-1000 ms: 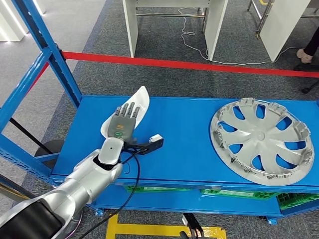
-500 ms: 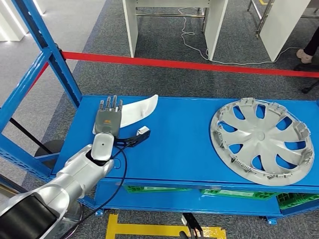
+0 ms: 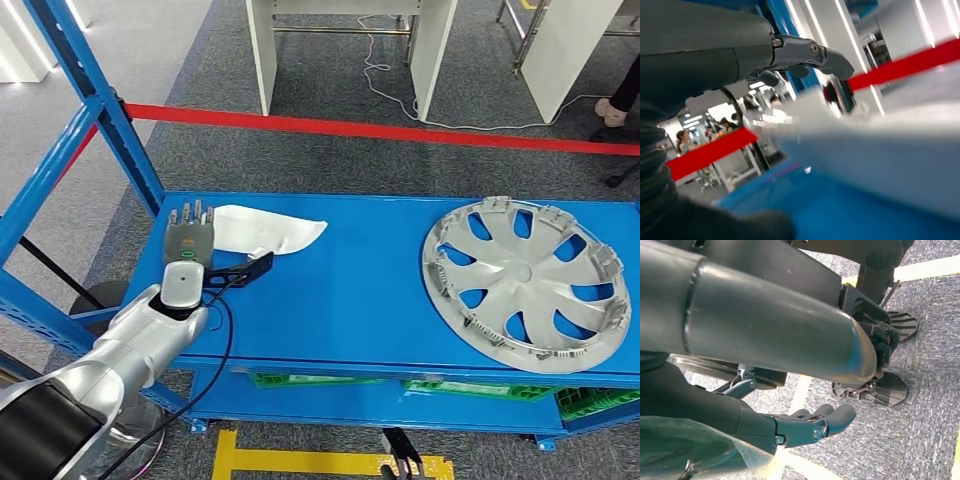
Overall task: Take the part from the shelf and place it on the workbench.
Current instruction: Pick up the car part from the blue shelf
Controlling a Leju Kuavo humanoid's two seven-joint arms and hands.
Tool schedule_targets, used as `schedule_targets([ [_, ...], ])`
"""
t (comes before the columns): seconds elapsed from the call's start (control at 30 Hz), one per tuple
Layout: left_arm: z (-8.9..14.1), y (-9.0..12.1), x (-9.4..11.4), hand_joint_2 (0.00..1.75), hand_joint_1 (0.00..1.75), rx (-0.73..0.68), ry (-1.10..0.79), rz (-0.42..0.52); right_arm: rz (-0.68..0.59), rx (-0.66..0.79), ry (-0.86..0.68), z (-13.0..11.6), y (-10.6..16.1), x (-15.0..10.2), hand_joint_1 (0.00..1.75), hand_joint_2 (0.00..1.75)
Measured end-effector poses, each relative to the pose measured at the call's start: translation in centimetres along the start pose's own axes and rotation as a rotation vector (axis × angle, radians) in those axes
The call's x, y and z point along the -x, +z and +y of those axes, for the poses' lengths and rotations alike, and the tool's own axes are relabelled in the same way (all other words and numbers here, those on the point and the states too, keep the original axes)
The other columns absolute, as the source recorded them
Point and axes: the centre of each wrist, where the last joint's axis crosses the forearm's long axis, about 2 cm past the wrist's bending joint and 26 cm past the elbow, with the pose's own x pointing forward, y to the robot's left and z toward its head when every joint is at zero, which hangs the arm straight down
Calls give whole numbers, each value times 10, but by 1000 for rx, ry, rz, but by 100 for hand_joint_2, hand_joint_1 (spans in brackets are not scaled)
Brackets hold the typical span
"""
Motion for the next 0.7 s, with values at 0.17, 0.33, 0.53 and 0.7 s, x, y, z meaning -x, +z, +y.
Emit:
schedule_targets([
  [0.17, -1, 0, 1, 175, 175, 35, 41, -24, 27, 9, 5, -3, -2, 14, 0, 0],
  [0.33, -4, 2, 1, 175, 175, 4, 76, -38, 73, 13, 6, -1, -3, 37, 0, 0],
  [0.53, -6, 3, 0, 175, 175, -1, 83, -40, 82, 13, 7, -1, -4, 42, 0, 0],
  [0.7, -6, 3, 0, 175, 175, -4, 85, -43, 87, 13, 8, 0, -4, 44, 0, 0],
])
